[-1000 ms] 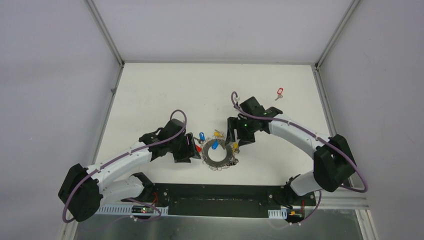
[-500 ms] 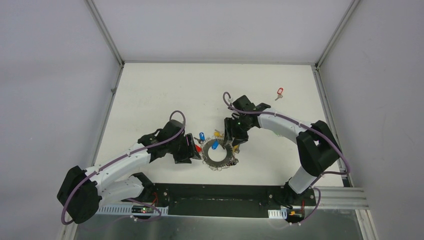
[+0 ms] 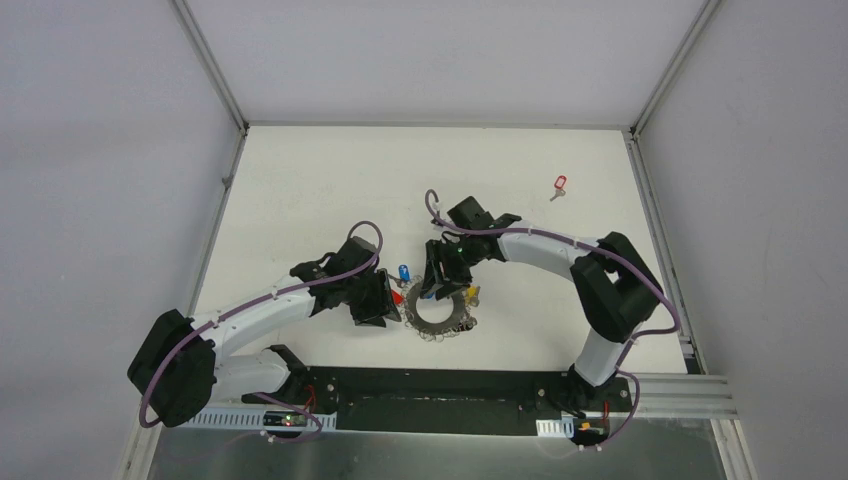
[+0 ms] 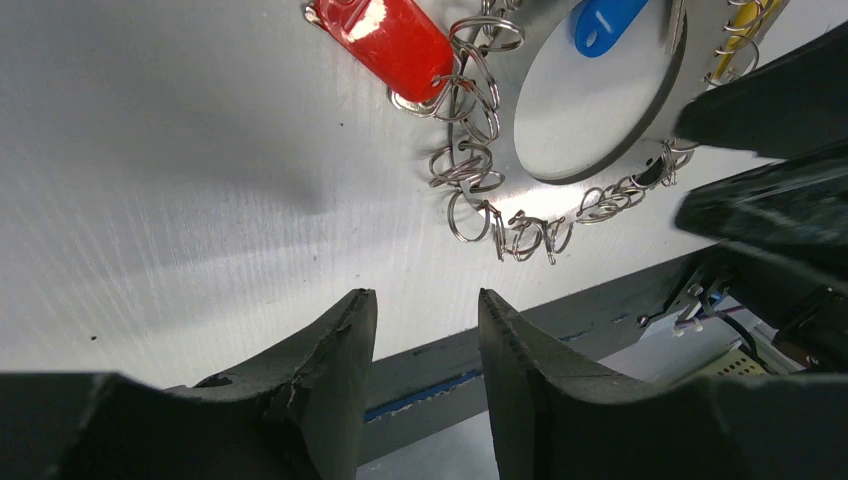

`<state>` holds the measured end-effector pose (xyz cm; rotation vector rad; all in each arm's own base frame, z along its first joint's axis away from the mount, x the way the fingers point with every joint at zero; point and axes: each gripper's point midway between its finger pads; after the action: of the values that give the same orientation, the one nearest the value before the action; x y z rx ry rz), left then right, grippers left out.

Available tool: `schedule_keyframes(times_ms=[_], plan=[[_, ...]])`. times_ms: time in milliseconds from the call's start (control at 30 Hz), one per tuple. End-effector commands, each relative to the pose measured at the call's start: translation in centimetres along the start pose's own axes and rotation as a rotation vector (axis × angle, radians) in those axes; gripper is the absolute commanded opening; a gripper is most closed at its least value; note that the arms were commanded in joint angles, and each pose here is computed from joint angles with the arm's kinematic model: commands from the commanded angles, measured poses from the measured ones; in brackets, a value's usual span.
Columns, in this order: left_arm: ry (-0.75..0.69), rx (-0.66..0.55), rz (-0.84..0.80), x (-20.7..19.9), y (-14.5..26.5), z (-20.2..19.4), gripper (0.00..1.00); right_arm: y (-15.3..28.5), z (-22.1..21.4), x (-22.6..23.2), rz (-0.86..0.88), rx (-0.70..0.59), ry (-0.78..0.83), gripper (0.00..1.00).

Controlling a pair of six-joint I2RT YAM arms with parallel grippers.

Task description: Put the keys on the keyring

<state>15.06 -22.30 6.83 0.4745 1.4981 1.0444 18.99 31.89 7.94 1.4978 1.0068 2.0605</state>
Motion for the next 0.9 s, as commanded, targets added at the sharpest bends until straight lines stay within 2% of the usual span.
schedule_keyframes(times_ms=[0, 300, 533, 867], plan=[[-0.026, -0.011, -0.065, -2.2, 0.0, 1.0, 0.43, -2.4, 0.2, 2.8, 0.103, 0.037, 0.034, 0.51], [0.054, 0.007, -0.158, -1.9, 0.8, 1.1, 0.43, -6.0, -0.2, 3.6, 0.086, 0.107, 0.095, 0.43], [0.108, -0.004, -0.263, -1.6, 2.0, 1.2, 0.43, -6.8, -0.4, 3.1, 0.064, 0.118, 0.115, 0.38], [0.111, -0.001, -0.281, -1.6, 2.2, 1.0, 0.43, -7.5, -1.3, 3.3, 0.067, 0.15, 0.133, 0.3]])
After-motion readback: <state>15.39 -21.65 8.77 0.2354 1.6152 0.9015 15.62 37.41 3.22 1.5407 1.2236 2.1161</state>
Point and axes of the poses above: each gripper's point midway between its finger pads, its own y axis back along the fingers, its own x axis along the line the jaws close on, z = x × y, and after that the axes turned 7 degrees about y, right-handed
